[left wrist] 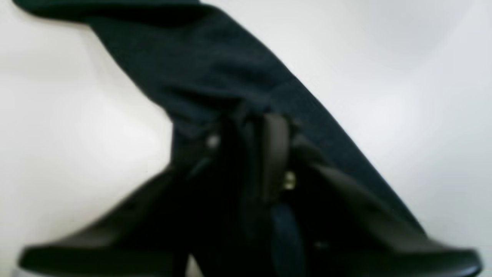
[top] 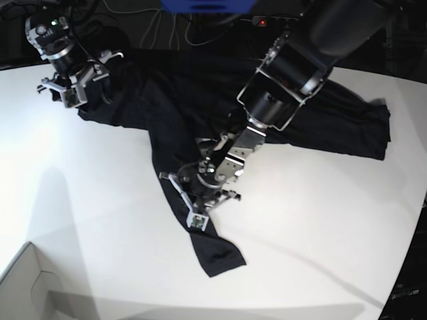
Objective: Layout the t-shirt on the table in an organized manner, then fold the t-shirt properly
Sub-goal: 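Grasp the hanging sleeve with the left gripper and fold it over the body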
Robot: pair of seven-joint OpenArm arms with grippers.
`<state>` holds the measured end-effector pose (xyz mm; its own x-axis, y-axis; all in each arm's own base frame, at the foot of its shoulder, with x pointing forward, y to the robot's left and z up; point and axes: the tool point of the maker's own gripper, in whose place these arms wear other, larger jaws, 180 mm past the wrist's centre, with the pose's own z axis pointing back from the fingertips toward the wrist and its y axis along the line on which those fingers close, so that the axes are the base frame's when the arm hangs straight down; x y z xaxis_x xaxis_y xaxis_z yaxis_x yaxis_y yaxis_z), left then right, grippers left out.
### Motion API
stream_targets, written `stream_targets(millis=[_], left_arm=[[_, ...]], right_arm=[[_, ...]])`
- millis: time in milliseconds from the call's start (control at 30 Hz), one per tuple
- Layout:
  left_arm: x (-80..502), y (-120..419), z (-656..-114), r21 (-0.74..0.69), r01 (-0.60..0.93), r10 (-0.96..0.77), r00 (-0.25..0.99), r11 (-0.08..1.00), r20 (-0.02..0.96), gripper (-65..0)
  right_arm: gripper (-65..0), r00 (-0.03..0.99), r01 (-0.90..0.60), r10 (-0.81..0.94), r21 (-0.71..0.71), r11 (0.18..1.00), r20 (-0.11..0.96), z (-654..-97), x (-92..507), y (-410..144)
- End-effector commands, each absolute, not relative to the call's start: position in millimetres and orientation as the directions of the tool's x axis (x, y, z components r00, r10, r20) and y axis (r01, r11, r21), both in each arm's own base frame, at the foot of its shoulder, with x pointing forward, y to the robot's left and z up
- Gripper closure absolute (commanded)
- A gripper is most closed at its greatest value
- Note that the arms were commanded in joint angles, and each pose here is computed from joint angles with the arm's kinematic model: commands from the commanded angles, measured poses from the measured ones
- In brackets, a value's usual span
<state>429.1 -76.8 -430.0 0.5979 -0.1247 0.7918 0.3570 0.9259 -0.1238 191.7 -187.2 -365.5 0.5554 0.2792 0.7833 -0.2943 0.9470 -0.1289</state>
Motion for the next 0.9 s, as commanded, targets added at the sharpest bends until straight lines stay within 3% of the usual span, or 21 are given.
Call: stream_targets(millis=[0,67,333,567,867], left_arm=[[426.7,-84.5,-428.4,-0.145,0.364,-0.125,0.623,0.92,0.772,-6.3],[428.8,-91.7,-417.0,-0.175,0.364,-0.092,0.61,0.915,0.787,-0.5],[427.3,-73.7,-339.9,-0.417,0.31,0.223,0.506,0.854,0.833,0.0],[397.4,-3.7,-300.7,-0.535,0.236,0.388,0.467,0.812,0.795,0.0],[318.0,98.8,-304.2,-0.584,0.068,0.503,0.435,0.809,0.747,0.0]], right_arm=[[-34.8,0.514,-0.295,0.273,-0.132,0.946,0.813,-354.0,197.9,-185.8],[-34.8,0.514,-0.296,0.273,-0.131,0.946,0.813,-354.0,198.0,-185.3],[-34.8,0.513,-0.298,0.277,-0.134,0.945,0.813,-354.0,198.5,-186.3],[-34.8,0.513,-0.299,0.278,-0.135,0.945,0.812,-353.9,198.5,-186.6],[-34.8,0.504,-0.359,0.29,-0.108,0.927,0.814,-359.7,201.3,-166.8]])
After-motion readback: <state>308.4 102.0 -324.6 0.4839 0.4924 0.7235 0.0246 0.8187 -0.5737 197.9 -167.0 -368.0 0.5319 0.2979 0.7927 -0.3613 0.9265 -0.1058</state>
